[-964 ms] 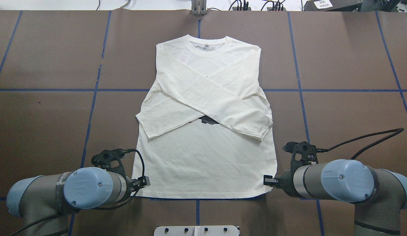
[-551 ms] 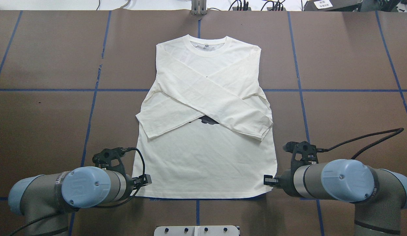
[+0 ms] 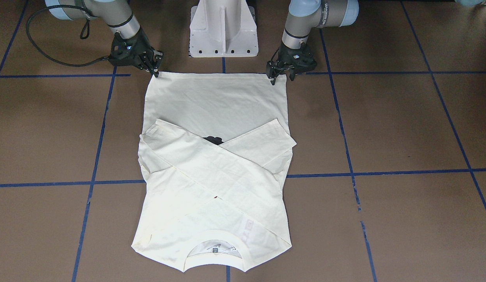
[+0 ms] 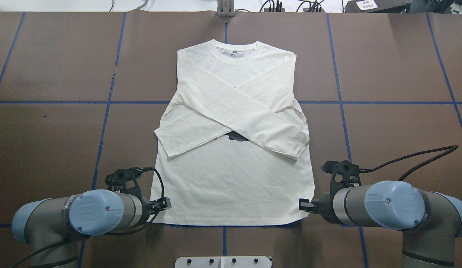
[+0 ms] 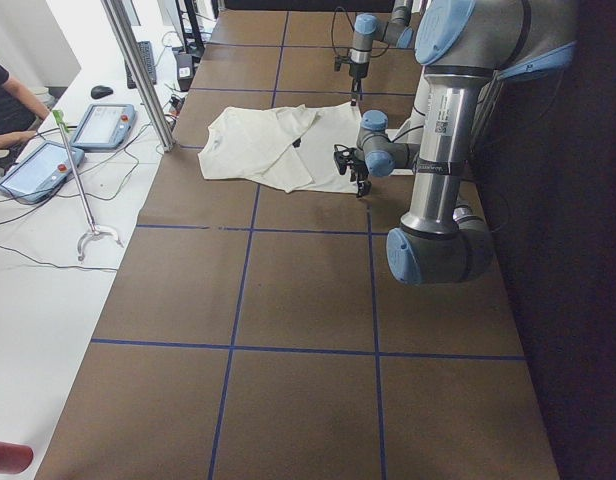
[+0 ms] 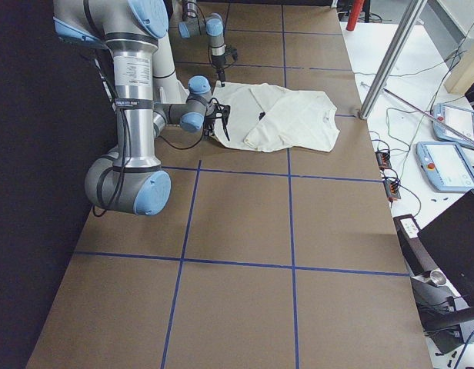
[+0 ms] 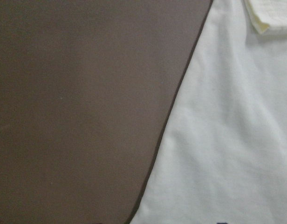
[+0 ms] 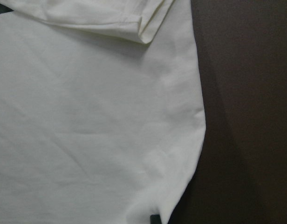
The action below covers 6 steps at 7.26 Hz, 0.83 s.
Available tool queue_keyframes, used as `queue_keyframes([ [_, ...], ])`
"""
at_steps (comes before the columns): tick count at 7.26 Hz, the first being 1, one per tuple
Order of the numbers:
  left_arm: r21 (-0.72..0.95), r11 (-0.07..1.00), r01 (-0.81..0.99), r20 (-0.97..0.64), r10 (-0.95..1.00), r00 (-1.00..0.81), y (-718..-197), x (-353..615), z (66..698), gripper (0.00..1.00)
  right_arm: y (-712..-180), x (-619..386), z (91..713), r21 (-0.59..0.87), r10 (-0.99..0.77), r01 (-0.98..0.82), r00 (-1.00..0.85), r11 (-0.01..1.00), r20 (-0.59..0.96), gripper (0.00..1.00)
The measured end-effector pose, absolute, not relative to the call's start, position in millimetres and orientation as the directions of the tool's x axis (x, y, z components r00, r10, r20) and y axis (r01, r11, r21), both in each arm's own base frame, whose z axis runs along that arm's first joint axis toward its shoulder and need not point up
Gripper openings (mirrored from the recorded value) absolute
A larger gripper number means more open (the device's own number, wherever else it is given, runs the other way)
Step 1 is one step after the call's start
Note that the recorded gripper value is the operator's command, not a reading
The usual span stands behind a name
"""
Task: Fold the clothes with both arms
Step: 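Position both grippers at the hem corners nearest the robot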
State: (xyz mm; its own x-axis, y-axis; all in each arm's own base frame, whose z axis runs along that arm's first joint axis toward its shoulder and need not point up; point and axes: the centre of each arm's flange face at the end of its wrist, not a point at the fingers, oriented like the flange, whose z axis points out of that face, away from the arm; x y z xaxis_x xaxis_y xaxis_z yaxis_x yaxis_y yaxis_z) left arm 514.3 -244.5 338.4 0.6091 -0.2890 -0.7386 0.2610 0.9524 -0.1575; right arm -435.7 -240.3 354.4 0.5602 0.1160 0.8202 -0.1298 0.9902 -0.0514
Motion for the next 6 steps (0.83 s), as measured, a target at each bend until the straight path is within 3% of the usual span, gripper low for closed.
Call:
queue_keyframes([
  [5,-0.158,0.953,0.258,-0.728,-0.289,0.622,-242.4,514.9,340.6,0.41,-240.4,-433.1,352.0,-0.050,0.116,-0.132,0.556,0.990,0.823,0.00],
  [6,-0.158,0.953,0.258,-0.726,-0.289,0.624,-242.2,515.1,341.0,0.31,-240.3,-432.7,352.1,-0.051,0.116,-0.131,0.556,0.990,0.823,0.00],
])
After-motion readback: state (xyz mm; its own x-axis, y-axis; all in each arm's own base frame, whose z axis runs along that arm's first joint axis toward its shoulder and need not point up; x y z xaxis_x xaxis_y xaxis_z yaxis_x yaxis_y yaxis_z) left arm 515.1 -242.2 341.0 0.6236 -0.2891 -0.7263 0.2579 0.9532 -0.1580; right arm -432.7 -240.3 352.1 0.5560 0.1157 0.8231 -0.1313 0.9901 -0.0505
